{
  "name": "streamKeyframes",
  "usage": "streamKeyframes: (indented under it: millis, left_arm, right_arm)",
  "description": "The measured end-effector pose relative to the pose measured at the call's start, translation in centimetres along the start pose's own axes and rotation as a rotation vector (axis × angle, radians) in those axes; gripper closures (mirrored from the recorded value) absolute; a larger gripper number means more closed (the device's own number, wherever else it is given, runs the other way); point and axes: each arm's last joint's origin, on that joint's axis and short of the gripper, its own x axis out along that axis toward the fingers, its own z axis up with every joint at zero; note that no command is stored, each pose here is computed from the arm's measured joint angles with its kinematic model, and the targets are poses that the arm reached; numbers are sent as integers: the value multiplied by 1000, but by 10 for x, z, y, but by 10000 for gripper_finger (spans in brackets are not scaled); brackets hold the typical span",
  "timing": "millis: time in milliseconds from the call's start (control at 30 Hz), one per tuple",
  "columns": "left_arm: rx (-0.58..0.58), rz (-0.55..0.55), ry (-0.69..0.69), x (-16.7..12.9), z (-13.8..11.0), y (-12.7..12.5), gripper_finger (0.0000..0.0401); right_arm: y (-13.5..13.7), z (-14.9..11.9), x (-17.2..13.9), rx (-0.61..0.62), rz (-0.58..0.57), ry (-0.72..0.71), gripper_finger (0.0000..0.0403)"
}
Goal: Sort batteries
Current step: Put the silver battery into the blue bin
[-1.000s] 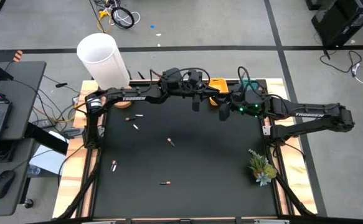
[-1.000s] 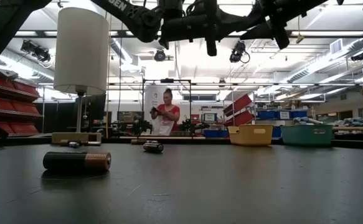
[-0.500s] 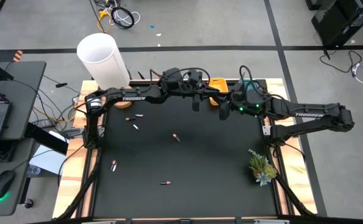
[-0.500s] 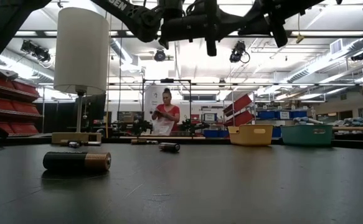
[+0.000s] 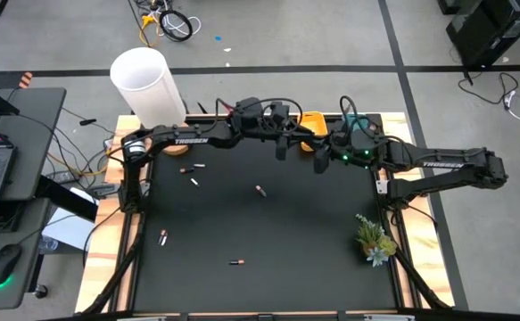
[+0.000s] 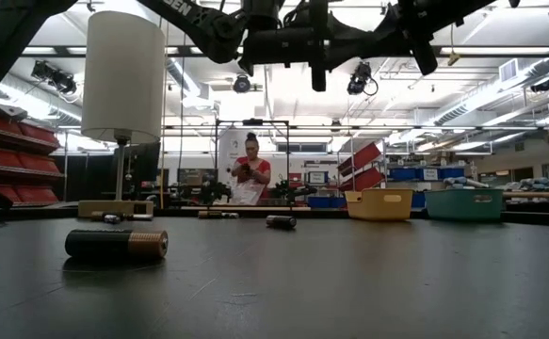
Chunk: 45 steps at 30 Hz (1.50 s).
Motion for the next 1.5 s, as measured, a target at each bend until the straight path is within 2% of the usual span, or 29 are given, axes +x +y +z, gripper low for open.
streamKeyframes:
  millis: [200,333,533,800,1100,1500]
  left_arm:
    - [-32,46,8,-6,2,13,235]
    - [-121,107,16,-12,8,29,207]
    - [-170,128,35,-16,16,35,206]
    - [-153,113,39,-13,15,31,209]
    - [-140,120,29,-13,15,30,209]
    - [-136,105,34,-9,13,24,209]
  right_arm:
    - [-1,1,-1,25,-19,7,373]
    - [-6,9,-8,86,-147,53,373]
    - [-33,12,-16,192,-405,166,373]
    - [-76,9,-23,298,-689,287,373]
    - [-117,16,-20,317,-823,351,373]
    - [-179,-8,30,344,-898,678,373]
